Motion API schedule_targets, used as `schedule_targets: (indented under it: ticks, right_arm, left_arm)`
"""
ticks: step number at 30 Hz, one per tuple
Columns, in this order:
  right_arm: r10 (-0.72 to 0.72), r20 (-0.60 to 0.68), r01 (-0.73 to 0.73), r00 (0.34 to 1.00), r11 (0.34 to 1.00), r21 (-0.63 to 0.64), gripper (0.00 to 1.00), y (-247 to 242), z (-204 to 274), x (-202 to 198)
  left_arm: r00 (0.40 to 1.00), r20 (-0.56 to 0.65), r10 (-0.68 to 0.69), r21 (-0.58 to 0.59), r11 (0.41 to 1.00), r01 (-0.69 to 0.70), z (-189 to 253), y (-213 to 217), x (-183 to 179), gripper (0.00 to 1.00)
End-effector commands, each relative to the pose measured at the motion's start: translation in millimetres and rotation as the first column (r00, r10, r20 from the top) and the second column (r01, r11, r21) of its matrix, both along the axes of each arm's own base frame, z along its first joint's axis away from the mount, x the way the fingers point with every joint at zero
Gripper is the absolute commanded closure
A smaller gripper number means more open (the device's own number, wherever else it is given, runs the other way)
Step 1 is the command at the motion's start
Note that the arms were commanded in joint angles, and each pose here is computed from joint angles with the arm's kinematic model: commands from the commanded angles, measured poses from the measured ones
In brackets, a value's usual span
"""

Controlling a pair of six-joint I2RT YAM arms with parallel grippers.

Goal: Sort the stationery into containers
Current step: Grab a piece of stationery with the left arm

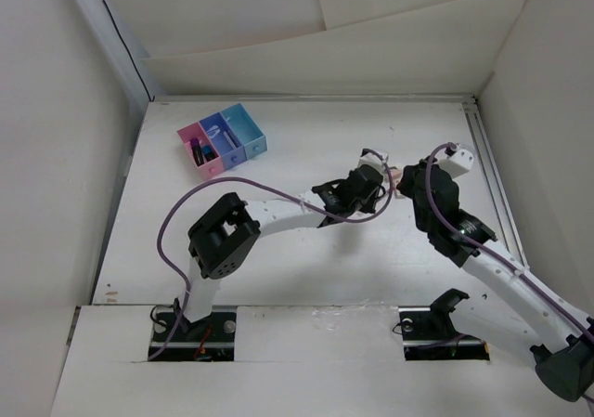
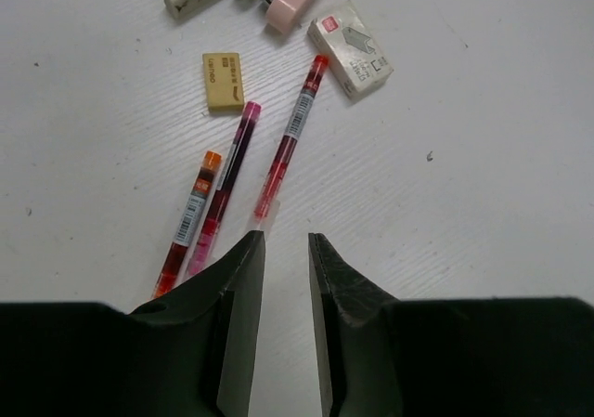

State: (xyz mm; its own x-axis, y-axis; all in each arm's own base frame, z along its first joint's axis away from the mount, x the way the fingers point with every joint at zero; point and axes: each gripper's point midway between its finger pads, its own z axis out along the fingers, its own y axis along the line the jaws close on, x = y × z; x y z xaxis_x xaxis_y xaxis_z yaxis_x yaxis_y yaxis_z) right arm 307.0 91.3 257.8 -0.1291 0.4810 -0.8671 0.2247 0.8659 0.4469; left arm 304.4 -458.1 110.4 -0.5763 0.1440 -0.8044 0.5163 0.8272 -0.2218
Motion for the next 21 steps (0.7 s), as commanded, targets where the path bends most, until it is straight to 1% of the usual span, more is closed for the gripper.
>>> schedule_targets:
  ticks: [1,2,3,5,6,9,14,15,18,19,21]
  right_arm:
    - [-0.029,0.028,0.029,0.999,0.999,0.019,0.96,-4.5,10.8,1.9]
    - [-0.029,0.028,0.029,0.999,0.999,0.019,0.95,-4.5,10.8,1.9]
    - [-0.029,0.028,0.029,0.999,0.999,0.019,0.93,-4.5,10.8,1.9]
    - [-0.029,0.037,0.028,0.999,0.999,0.025,0.9,-4.0,13.0,2.7]
    - [-0.029,0.037,0.028,0.999,0.999,0.025,0.87,-4.0,13.0,2.7]
    - [-0.008,0.042,0.007,0.999,1.0,0.027,0.8,-0.3,14.6,3.3]
    - [0.03,0.028,-0.03,0.999,0.999,0.01,0.78,7.3,10.3,6.0]
    - [0.039,0.034,-0.039,0.999,0.999,0.017,0.78,9.3,12.0,6.6]
    - [0.073,0.031,-0.073,0.997,0.997,0.005,0.78,15.4,10.8,8.1]
    - [0.087,0.025,-0.087,0.996,0.996,-0.002,0.76,18.5,11.0,9.8]
    - [0.108,0.007,-0.108,0.994,0.994,-0.016,0.76,23.0,5.2,11.5]
  left_arm:
    - [0.999,0.039,0.005,-0.02,1.0,-0.005,11.6,-2.4,12.6,0.77]
    - [0.999,0.039,0.008,0.008,1.0,-0.008,4.0,0.7,13.3,0.76]
    - [0.998,0.058,0.016,0.011,1.0,-0.017,8.7,0.8,17.1,0.75]
    - [0.998,0.061,0.025,0.04,0.999,-0.027,0.3,2.9,19.9,0.74]
    - [0.998,0.053,0.017,0.071,0.997,-0.021,-7.9,6.1,18.5,0.74]
    - [0.998,0.051,0.02,0.106,0.994,-0.026,-13.4,5.7,21.9,0.74]
    - [0.998,0.043,0.052,0.135,0.989,-0.057,-27.4,16.1,26.4,0.74]
    - [0.997,0.042,0.068,0.12,0.99,-0.072,-25.9,17.4,31.1,0.74]
    - [0.998,0.032,0.061,0.111,0.992,-0.064,-28.2,18.0,32.5,0.75]
    - [0.996,0.032,0.079,0.097,0.992,-0.081,-26.6,20.4,38.5,0.75]
    - [0.997,0.021,0.07,0.103,0.992,-0.072,-34.3,16.8,38.8,0.76]
